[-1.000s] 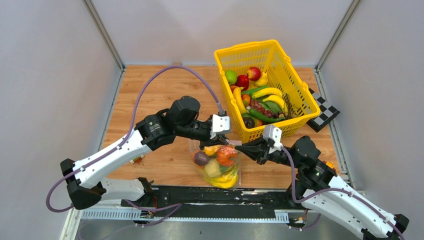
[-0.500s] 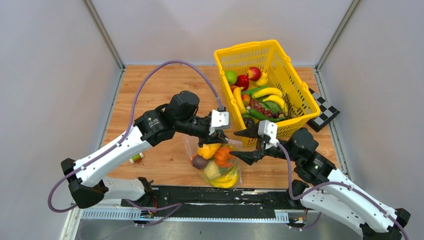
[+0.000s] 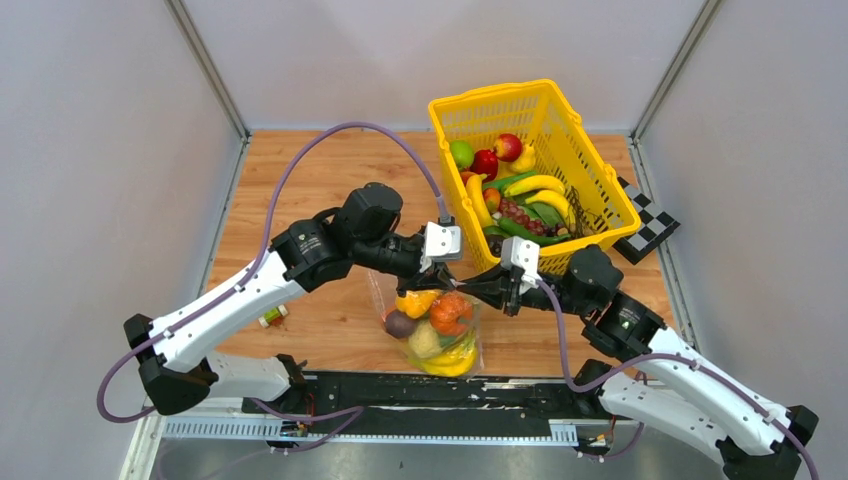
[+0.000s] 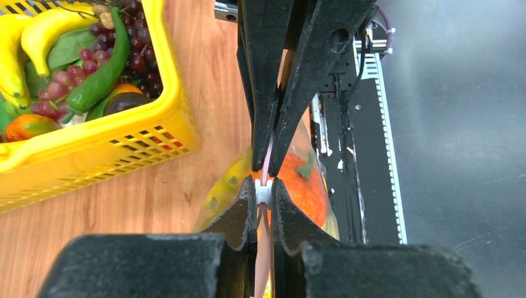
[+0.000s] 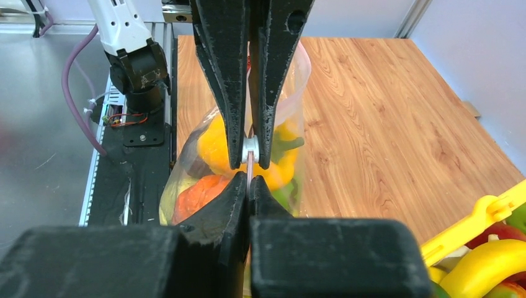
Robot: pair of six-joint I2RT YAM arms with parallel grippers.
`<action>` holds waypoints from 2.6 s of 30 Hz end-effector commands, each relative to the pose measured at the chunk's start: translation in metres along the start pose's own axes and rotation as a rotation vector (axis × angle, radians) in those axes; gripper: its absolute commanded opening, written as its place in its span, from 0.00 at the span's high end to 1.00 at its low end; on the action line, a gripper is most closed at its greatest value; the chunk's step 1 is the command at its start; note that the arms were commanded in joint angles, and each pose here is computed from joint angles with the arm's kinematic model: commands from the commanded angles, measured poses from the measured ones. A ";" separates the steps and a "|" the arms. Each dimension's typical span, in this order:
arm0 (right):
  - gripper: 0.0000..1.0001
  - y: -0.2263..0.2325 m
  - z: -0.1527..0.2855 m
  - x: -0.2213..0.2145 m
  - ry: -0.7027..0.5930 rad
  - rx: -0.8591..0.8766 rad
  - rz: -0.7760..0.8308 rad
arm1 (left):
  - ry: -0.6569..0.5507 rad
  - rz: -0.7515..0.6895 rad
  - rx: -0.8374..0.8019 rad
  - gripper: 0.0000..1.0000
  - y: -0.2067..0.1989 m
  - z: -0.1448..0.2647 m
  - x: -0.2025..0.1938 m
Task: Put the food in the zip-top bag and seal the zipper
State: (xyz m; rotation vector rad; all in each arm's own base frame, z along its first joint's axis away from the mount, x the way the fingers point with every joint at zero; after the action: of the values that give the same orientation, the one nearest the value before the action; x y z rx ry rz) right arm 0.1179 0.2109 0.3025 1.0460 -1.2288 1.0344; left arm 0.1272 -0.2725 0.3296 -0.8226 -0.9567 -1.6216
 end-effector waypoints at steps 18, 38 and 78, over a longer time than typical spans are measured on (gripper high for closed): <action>1.00 -0.007 0.034 0.021 -0.219 -0.231 -0.021 | 0.094 -0.014 0.300 1.00 -0.022 0.066 -0.028; 1.00 -0.026 0.037 0.020 -0.247 -0.399 -0.110 | 0.283 0.144 0.632 0.95 -0.042 0.118 -0.084; 0.95 -0.158 -0.171 -0.037 0.336 -0.474 -0.190 | -0.206 0.523 1.277 0.00 -0.019 0.152 -0.091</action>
State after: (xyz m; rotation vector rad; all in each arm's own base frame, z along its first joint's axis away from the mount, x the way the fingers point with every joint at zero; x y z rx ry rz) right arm 0.2768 0.3343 0.2532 0.6847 -1.0143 0.7472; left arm 0.1304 -0.0959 0.3149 -0.2241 -1.4620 -0.4838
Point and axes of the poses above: each gripper's point midway between its finger pads, its own z axis back along the fingers, its own y axis along the line the jaws close on, x = y × z, the point moved 6 cm from there along z, back along the fingers, and after that the axes turned 11 degrees about -z, right-handed, at the moved point
